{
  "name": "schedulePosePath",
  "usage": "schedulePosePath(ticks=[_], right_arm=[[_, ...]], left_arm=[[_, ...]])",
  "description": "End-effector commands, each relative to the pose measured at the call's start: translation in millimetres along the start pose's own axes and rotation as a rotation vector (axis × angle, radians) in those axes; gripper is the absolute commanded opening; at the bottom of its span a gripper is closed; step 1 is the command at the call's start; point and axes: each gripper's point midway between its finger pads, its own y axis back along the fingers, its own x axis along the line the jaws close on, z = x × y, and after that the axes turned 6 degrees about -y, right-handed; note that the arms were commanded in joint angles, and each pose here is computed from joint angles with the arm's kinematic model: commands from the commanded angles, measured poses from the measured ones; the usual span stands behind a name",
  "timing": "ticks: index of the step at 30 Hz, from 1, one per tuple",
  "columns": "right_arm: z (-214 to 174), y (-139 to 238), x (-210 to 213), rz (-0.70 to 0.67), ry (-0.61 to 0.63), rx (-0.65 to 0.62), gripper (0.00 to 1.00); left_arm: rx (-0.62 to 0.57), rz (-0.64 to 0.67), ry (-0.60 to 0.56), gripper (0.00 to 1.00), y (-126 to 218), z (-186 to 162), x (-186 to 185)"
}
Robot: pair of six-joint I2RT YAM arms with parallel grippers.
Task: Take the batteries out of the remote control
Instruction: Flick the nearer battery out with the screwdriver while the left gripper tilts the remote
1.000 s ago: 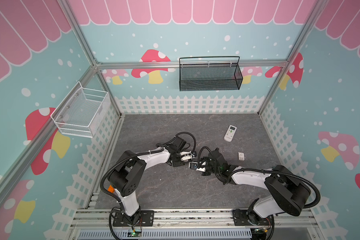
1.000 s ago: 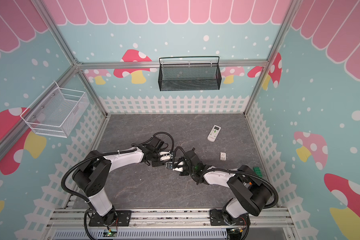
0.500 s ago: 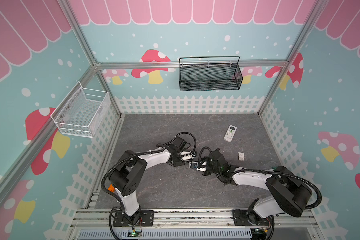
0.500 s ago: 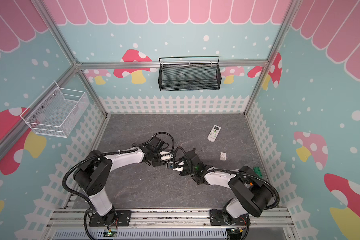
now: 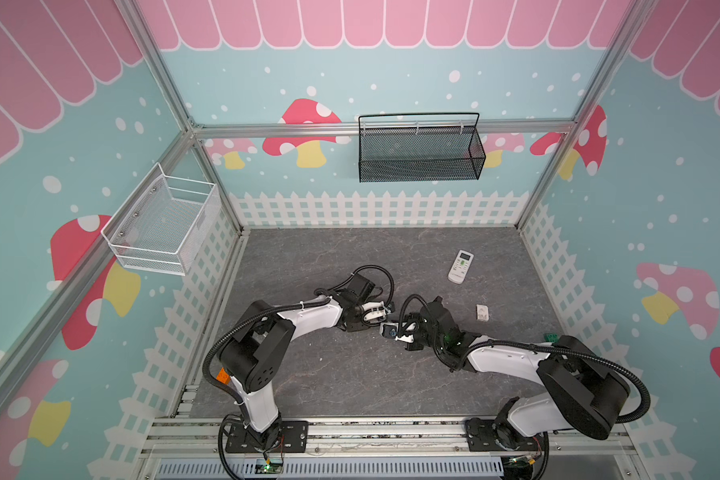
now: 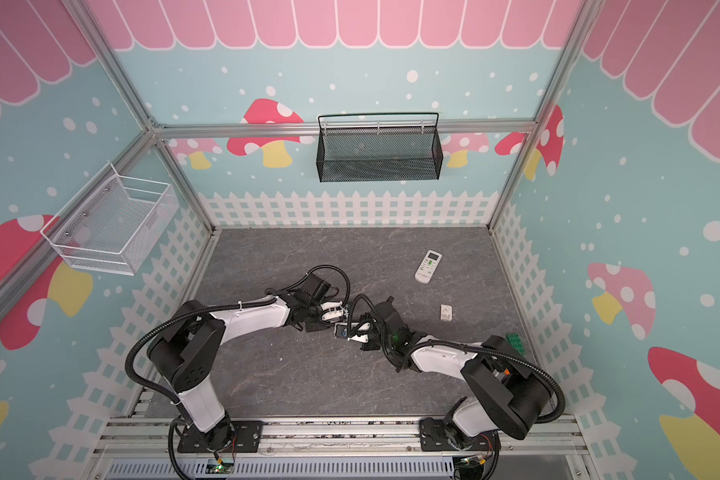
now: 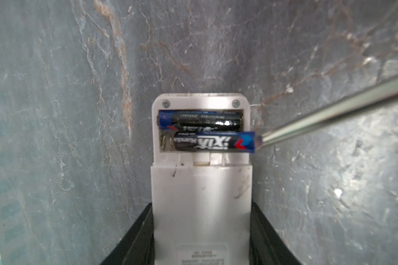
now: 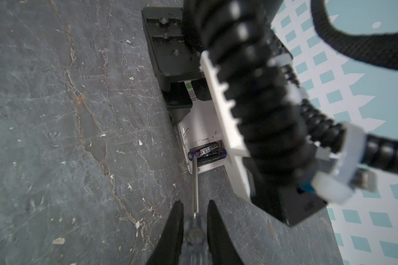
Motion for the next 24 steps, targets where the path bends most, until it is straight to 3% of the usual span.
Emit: schedulePosePath(ticks=[1,10,17,20,24], right_arm=[[-3,3,5,0.012,0.019,0.001,0.0],[-3,8,6,0.03,-0.051,0.018,0.0],[17,33,-14,-0.046,-0.298,-0.035,0.0],[23,46,-22,-0.074,-0.433,-0.055,0.0],[15,63,-32,-0.155,-0.619,-0.055,0.0]], left_arm=[[0.023,0.094,0.006,0.0,-3,-2,15],[0.113,0.363,-0.023,0.0,0,-13,64],[0.136,0.566,-0.003,0.0,18,-9,113],[0.11,0.587,0.054,0.0,36,1,130],[0.046,0.492,0.169,0.0,58,27,126]])
